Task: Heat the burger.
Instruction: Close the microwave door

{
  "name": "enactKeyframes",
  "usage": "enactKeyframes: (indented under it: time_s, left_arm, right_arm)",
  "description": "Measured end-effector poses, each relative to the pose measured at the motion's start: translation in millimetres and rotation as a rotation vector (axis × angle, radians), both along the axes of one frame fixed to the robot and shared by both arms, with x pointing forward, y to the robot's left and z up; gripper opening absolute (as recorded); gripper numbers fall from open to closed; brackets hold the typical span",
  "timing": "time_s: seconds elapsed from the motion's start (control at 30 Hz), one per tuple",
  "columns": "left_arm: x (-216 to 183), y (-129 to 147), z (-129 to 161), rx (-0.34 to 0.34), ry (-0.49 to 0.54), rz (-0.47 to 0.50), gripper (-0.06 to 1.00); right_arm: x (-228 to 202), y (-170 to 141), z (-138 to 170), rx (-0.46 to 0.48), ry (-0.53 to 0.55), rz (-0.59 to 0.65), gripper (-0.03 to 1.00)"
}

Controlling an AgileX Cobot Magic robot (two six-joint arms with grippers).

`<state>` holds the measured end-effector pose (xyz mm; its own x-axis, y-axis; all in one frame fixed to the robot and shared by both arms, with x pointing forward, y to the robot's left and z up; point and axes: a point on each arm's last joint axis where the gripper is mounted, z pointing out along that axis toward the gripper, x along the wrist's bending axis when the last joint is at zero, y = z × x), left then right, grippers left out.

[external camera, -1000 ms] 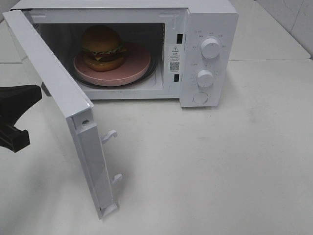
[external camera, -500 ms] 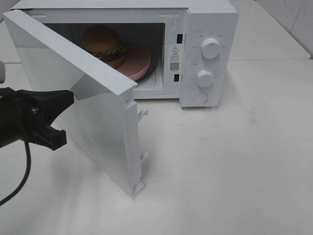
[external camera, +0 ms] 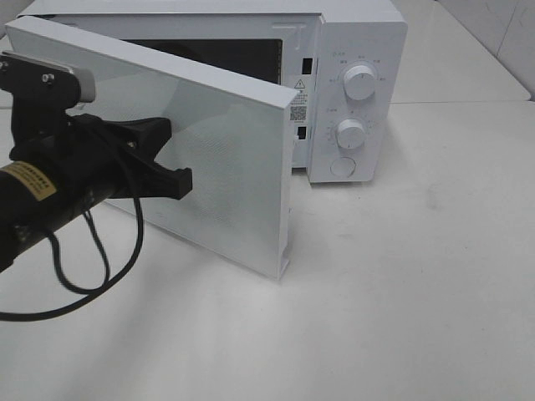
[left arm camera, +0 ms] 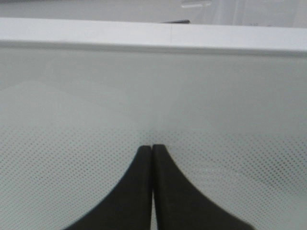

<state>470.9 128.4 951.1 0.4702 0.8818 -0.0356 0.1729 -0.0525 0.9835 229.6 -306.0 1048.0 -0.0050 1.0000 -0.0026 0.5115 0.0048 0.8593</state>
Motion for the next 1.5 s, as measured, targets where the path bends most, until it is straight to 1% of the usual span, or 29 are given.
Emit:
enactKeyframes:
  time_s: [0.03,0.07,0.13,0.17,0.23,0.27,0.3,0.33,0.4,0.43,0.5,0.57,0.67,0.73,0.87,0.93,0.97,1.1,1.23,1.5]
  left_arm:
    - [0,0,0,0.0,0.0,0.0,0.0]
    - [5,-8,1,-0.003,-0.006,0.026,0.0]
    - [8,-11,1,-0.005,-0.006,0.038,0.0]
    - [13,-19,0,-0.009,-0.007,0.057,0.0]
    - [16,-22,0,-0.014,-0.006,0.068,0.0]
    - [23,-30,0,-0.026,-0.008,0.085,0.0]
    - [23,-30,0,-0.026,-0.008,0.085,0.0]
    - [28,-36,1,-0.035,-0.01,0.101,0.0]
    - [31,-39,2,-0.043,-0.012,0.112,0.0]
    - [38,-44,2,-0.051,-0.014,0.134,0.0]
    - [41,-46,2,-0.05,-0.014,0.141,0.0]
    - [54,-55,5,-0.057,-0.025,0.169,0.0]
    - [62,-61,7,-0.064,-0.035,0.182,0.0]
    - [64,-63,8,-0.066,-0.033,0.188,0.0]
    - [77,-71,7,-0.062,-0.03,0.229,0.0]
    - [78,-72,5,-0.059,-0.026,0.234,0.0]
    - [79,-78,2,-0.051,-0.016,0.222,0.0]
    - [82,-85,-2,-0.042,-0.003,0.211,0.0]
    - [88,-92,-3,-0.049,0.004,0.214,0.0]
    - [99,-91,-5,-0.031,0.066,0.192,0.0]
  right_arm:
    - [0,0,0,0.0,0.0,0.0,0.76]
    - [0,0,0,0.0,0.0,0.0,0.76]
    - [0,0,0,0.0,0.0,0.0,0.76]
    - [0,0,0,0.0,0.0,0.0,0.76]
    - [0,0,0,0.0,0.0,0.0,0.76]
    - [0,0,0,0.0,0.0,0.0,0.76]
    - [0,0,0,0.0,0.0,0.0,0.76]
    - [0,0,0,0.0,0.0,0.0,0.76]
    - [0,0,0,0.0,0.0,0.0,0.76]
    - [0,0,0,0.0,0.0,0.0,0.76]
    - [0,0,0,0.0,0.0,0.0,0.76]
    - [0,0,0,0.0,0.0,0.0,0.76]
    - [0,0,0,0.0,0.0,0.0,0.76]
    - [0,0,0,0.0,0.0,0.0,0.76]
    - [0,0,0,0.0,0.0,0.0,0.76]
    - [0,0,0,0.0,0.0,0.0,0.76]
    - [0,0,0,0.0,0.0,0.0,0.76]
    - [0,0,0,0.0,0.0,0.0,0.76]
    - [0,0,0,0.0,0.0,0.0,0.76]
    - [0,0,0,0.001,0.0,0.001,0.76]
